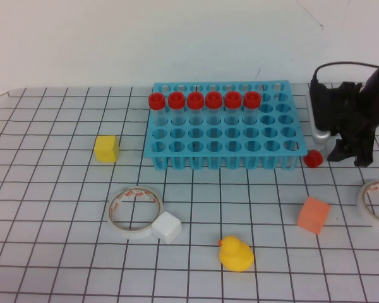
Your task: Place the test tubes
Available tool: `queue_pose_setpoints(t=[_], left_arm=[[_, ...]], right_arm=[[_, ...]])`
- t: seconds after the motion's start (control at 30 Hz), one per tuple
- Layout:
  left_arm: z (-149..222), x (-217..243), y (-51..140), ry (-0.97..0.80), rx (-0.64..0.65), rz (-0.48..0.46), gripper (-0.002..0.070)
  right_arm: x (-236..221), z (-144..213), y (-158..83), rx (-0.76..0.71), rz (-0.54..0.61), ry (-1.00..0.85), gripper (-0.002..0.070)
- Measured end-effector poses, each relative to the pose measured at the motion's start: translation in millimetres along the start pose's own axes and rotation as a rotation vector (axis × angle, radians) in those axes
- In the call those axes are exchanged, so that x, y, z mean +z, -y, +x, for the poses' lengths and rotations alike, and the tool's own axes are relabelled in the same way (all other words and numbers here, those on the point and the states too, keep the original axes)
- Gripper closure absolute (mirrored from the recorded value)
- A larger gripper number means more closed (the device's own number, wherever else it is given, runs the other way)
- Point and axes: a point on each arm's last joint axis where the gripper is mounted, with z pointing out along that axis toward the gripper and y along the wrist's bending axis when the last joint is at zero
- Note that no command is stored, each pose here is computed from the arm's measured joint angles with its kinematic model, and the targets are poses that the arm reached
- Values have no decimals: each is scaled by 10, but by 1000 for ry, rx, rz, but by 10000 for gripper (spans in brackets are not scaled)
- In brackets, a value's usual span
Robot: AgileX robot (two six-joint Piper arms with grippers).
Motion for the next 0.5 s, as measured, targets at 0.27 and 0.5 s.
queue_pose_setpoints(t=[0.27,0.5], left_arm=[[0,0,0,0,0,0,677],[0,0,0,0,2,0,676]], right_arm=[[82,15,-34,27,-40,-5,343],[92,17,-37,31,-44,-5,441]])
